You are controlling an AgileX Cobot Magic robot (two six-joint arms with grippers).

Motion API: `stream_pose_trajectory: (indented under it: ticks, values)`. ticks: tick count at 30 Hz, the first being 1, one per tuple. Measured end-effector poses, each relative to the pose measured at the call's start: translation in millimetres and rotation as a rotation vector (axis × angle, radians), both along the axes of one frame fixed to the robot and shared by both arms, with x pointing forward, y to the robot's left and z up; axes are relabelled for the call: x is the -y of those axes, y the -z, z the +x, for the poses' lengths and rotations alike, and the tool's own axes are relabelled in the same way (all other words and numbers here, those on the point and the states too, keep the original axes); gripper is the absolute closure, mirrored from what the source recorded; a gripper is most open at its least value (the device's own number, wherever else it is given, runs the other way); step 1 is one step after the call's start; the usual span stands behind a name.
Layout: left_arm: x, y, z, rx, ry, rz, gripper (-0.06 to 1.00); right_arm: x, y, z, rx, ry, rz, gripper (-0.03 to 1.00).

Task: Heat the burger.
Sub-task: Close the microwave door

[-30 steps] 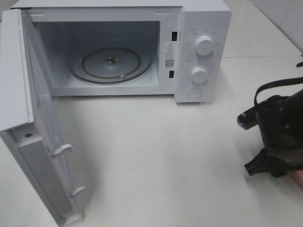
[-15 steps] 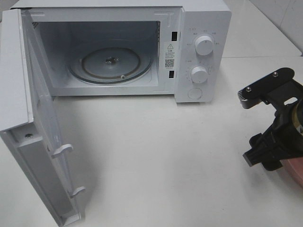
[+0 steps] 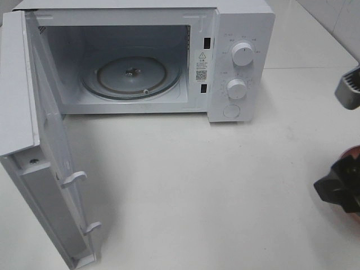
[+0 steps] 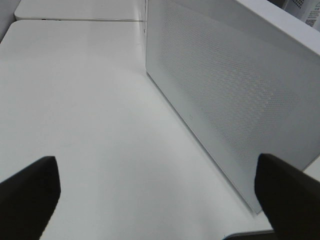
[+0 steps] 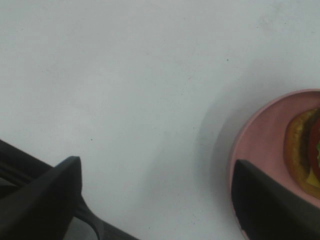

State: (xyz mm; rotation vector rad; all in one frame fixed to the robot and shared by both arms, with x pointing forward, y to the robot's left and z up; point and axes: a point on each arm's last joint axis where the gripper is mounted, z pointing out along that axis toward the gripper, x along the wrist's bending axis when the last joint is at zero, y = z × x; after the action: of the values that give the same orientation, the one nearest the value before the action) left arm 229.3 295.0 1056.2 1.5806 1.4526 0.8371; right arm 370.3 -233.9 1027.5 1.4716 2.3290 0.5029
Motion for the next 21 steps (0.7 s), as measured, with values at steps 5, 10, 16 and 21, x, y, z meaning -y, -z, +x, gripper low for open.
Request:
stream_pose_trajectory:
  ticks: [5,10,16,21]
  values:
    - [0.0,0.0,0.0,0.000,0.000,0.000,-0.03,12.1,-13.6,-19.3,0.046,0.010,0.029,0.16]
    - [0.0,0.0,0.0,0.000,0.000,0.000,-0.03,23.1,-23.2,-36.7,0.088,0.025,0.058,0.17]
    - [0.0,0.0,0.0,0.000,0.000,0.000,-0.03,34.1,-29.0,-53.8,0.115,0.037,0.075,0.18]
    - [0.0,0.0,0.0,0.000,0.000,0.000,-0.03,49.3,-30.6,-70.8,0.179,0.107,0.108,0.20]
